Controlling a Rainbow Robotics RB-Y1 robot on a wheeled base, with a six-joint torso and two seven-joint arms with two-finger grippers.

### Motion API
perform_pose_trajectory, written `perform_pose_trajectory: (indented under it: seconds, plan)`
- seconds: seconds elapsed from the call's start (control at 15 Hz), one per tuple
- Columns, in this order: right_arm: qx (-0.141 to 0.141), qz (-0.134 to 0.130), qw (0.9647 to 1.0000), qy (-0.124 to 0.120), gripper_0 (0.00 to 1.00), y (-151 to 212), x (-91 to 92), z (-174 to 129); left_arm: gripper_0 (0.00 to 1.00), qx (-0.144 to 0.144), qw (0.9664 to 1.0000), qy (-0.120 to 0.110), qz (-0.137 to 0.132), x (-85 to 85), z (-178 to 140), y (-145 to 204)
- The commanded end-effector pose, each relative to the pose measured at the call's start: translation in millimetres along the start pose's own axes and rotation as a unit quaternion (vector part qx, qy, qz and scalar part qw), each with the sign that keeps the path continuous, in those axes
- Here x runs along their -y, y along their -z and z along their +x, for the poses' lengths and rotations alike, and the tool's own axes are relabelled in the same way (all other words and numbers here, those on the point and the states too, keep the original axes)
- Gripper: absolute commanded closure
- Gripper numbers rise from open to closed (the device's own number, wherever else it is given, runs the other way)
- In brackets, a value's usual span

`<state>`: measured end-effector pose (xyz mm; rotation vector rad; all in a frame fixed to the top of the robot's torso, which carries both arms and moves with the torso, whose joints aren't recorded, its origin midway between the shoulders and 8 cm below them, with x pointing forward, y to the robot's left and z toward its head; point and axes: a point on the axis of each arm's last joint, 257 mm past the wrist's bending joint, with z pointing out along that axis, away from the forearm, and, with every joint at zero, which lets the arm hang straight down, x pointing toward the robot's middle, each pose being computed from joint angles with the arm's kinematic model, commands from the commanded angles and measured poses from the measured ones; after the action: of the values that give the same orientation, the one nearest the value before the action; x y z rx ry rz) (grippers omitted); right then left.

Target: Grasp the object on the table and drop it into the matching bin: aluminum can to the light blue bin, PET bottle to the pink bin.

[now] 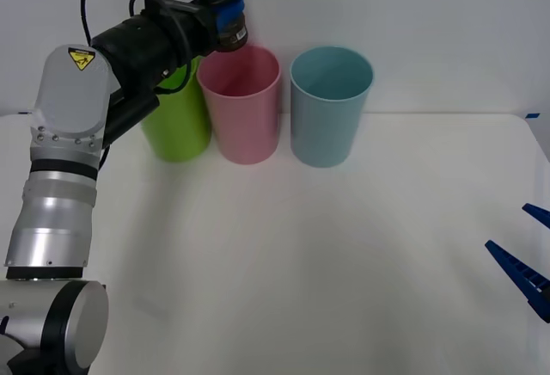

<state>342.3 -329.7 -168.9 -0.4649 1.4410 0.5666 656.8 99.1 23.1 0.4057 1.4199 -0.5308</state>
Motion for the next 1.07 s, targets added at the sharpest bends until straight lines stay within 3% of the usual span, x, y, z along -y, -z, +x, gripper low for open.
perform_pose_trajectory:
  seconds: [0.07,0.27,0.33,0.4,0.47,0.53,1.07]
  plan:
    - [0.000,0.000,1.0000,0.000,0.00,0.0,0.0,0.0,1.00,-0.001,1.0000,-0.004,0.000,2.5,-0.4,-2.1]
    - [0.000,0.000,1.0000,0.000,0.00,0.0,0.0,0.0,0.99,0.000,1.0000,-0.001,0.002,5.7,0.4,-3.5]
    - [0.000,0.000,1.0000,0.000,0.00,0.0,0.0,0.0,0.93,0.000,1.0000,-0.001,0.002,6.1,0.4,-3.7]
    - [0.000,0.000,1.0000,0.000,0.00,0.0,0.0,0.0,0.77,0.001,1.0000,-0.001,0.002,5.4,0.2,-3.5]
    - [0.000,0.000,1.0000,0.000,0.00,0.0,0.0,0.0,0.16,0.001,1.0000,0.000,0.001,5.5,-0.1,-3.7]
    - [0.000,0.000,1.0000,0.000,0.00,0.0,0.0,0.0,0.00,0.003,1.0000,-0.001,0.000,4.6,-0.9,-3.7]
    - [0.000,0.000,1.0000,0.000,0.00,0.0,0.0,0.0,0.00,0.010,0.9998,0.017,0.005,6.0,-1.9,-1.9]
